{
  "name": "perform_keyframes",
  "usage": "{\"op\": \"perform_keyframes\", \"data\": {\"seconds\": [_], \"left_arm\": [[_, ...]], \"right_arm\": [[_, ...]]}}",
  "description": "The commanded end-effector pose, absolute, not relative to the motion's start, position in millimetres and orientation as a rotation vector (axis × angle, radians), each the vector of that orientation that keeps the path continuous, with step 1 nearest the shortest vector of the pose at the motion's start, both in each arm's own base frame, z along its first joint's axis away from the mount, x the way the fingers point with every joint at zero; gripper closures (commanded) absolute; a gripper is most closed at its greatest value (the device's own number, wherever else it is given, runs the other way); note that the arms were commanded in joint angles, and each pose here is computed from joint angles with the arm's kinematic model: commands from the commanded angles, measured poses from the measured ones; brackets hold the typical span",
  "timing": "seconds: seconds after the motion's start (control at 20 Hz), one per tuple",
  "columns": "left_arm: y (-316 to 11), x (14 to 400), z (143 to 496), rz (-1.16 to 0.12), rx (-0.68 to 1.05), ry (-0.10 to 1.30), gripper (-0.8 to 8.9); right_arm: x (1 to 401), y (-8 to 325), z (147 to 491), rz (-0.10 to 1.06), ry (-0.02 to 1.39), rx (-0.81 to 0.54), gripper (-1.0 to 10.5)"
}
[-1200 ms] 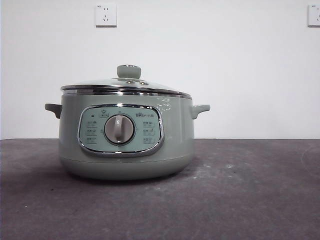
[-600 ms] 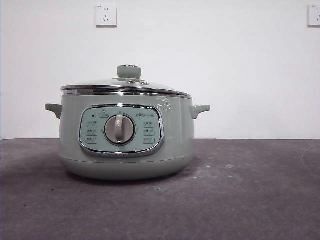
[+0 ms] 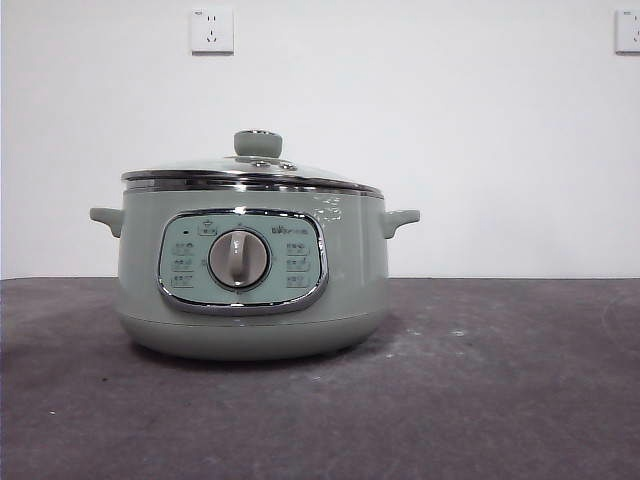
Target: Pick up the pumpkin,open the lid,put the pumpkin in the pot,close the lid
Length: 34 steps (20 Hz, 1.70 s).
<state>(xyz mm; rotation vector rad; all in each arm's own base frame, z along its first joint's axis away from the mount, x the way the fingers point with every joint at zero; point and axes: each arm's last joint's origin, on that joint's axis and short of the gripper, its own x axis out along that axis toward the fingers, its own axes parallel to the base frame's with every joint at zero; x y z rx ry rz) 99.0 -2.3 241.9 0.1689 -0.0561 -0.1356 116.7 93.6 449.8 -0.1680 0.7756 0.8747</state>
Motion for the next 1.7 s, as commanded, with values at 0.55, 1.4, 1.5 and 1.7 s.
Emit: {"op": "perform_keyframes", "data": {"seconds": [0.55,1.4,1.5,1.7], "left_arm": [[-1.1,97.1,155.8,-0.11,0.123,0.079,8.17],[-1.2,96.0,147.6,-0.115,0.11,0.165,8.17],[-1.2,96.0,147.5,-0.115,0.11,0.166,8.17],[-1.2,96.0,147.5,-0.115,0.11,0.166,8.17]], "right_arm": [[115.7,93.0,450.2,0.871,0.774,-0.164,9.5],[115.6,93.0,450.1,0.871,0.776,-0.164,9.5],[115.6,92.9,450.0,0.872,0.775,-0.167,9.5],[113.2,72.6,461.6,0.808,0.581,-0.196,9.5]]}}
